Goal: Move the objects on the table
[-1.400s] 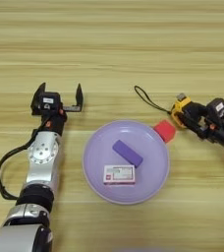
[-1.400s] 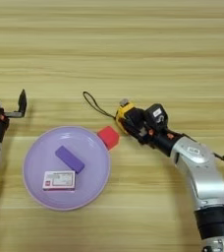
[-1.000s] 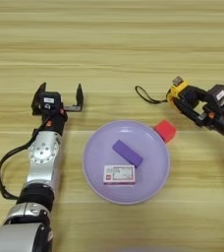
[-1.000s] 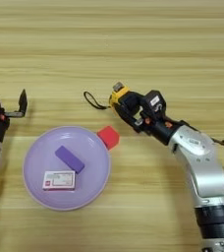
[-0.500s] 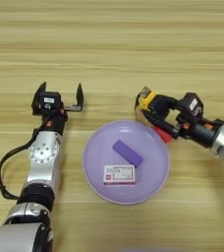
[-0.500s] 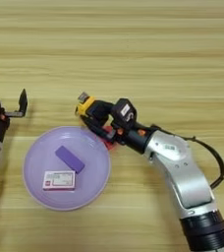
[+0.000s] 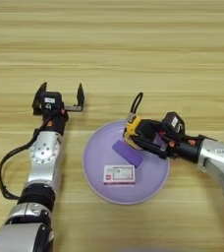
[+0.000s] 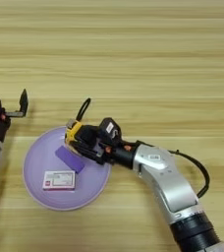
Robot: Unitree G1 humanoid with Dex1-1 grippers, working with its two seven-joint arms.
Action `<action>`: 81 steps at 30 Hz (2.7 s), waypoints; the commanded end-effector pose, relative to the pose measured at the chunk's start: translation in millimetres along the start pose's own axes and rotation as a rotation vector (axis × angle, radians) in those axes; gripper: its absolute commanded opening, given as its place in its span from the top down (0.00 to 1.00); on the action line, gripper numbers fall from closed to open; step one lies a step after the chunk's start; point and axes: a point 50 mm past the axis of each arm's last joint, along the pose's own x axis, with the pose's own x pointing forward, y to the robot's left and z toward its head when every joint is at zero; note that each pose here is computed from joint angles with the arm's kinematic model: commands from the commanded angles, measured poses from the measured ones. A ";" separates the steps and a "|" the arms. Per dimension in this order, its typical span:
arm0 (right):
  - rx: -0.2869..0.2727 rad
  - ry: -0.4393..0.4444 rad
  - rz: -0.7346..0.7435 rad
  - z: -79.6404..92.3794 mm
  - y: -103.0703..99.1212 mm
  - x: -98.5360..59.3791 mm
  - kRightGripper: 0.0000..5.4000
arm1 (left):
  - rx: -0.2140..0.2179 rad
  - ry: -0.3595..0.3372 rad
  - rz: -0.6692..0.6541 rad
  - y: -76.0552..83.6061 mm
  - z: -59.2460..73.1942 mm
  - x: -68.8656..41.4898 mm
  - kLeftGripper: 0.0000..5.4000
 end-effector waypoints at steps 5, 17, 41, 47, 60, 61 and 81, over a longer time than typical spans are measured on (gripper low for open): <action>-0.055 -0.006 -0.030 0.9 -8.6 0.9 0.55 | 0.003 -0.002 -0.003 -2.2 0.4 -0.2 0.00; -0.083 -0.073 0.021 12.4 -2.0 1.4 0.40 | 0.003 0.001 -0.004 -1.9 0.3 0.7 0.00; -0.296 -0.722 -0.363 118.7 -37.4 -53.0 0.01 | 0.001 -0.002 -0.001 -0.3 0.3 -0.4 0.00; -0.354 -0.686 -0.660 106.7 -67.4 -67.5 0.01 | 0.000 -0.003 -0.001 -0.1 0.4 -0.3 0.00; -0.440 -0.510 -1.075 35.8 -103.1 -61.6 0.01 | 0.003 0.000 0.003 7.3 -0.4 -0.5 0.00; -0.441 -0.519 -1.091 34.1 -103.5 -62.4 0.01 | 0.003 0.000 0.003 7.9 -0.3 -0.5 0.00; -0.264 -0.569 -1.101 8.5 -107.2 -64.3 0.01 | 0.006 -0.007 0.002 12.1 0.5 -2.2 0.00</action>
